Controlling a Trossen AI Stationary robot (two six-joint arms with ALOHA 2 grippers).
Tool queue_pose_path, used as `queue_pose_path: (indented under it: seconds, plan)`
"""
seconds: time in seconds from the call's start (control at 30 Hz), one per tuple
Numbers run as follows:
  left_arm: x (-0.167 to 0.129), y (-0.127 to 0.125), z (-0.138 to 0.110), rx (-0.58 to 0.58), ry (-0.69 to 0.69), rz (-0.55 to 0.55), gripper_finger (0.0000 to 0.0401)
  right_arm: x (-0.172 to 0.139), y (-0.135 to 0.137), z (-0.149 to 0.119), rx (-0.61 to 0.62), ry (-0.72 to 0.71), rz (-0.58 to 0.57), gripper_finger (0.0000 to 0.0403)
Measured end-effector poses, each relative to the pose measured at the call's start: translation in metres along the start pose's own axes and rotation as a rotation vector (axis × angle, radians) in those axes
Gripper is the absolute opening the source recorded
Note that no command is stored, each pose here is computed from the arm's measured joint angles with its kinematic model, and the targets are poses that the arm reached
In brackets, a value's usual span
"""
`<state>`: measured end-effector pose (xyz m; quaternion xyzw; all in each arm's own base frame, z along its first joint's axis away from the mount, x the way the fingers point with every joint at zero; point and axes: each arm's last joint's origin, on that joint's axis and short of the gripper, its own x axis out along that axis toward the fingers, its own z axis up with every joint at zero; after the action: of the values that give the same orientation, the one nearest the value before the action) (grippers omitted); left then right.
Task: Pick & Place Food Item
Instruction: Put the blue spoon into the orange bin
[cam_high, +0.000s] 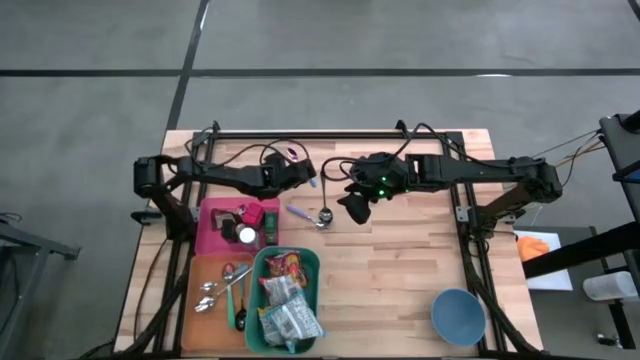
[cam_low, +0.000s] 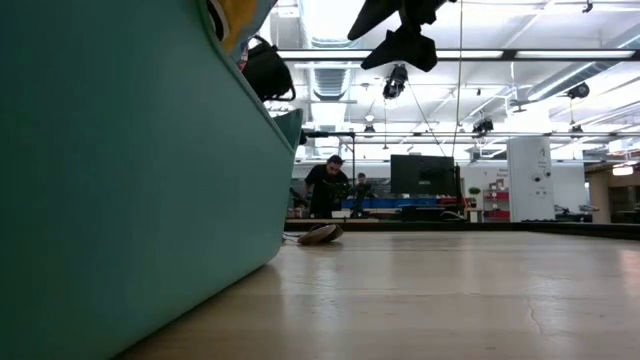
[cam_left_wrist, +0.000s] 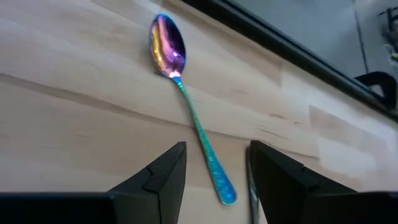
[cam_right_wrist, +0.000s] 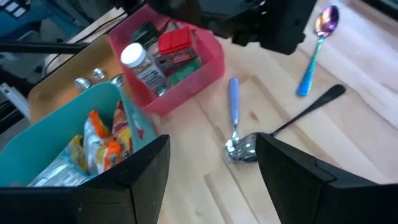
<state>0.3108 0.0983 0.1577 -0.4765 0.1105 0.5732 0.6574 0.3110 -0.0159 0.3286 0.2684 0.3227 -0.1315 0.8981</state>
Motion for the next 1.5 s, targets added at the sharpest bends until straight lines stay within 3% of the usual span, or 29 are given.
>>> queue_pose_path:
  seconds: [0.53, 1.0, 1.5]
  plan:
    - [0.038, -0.016, -0.006, 0.067, 0.093, 0.118, 0.0177, 0.0, 0.0, 0.0, 0.0, -0.002, -0.005, 0.0233]
    - [0.073, -0.009, 0.015, -0.04, 0.171, 0.17, 0.0177, 0.0, -0.004, 0.003, 0.001, -0.083, -0.131, 0.0233]
    - [0.09, -0.022, 0.017, -0.008, 0.291, 0.222, 0.0177, 0.0, -0.006, 0.003, 0.002, -0.082, -0.144, 0.0233]
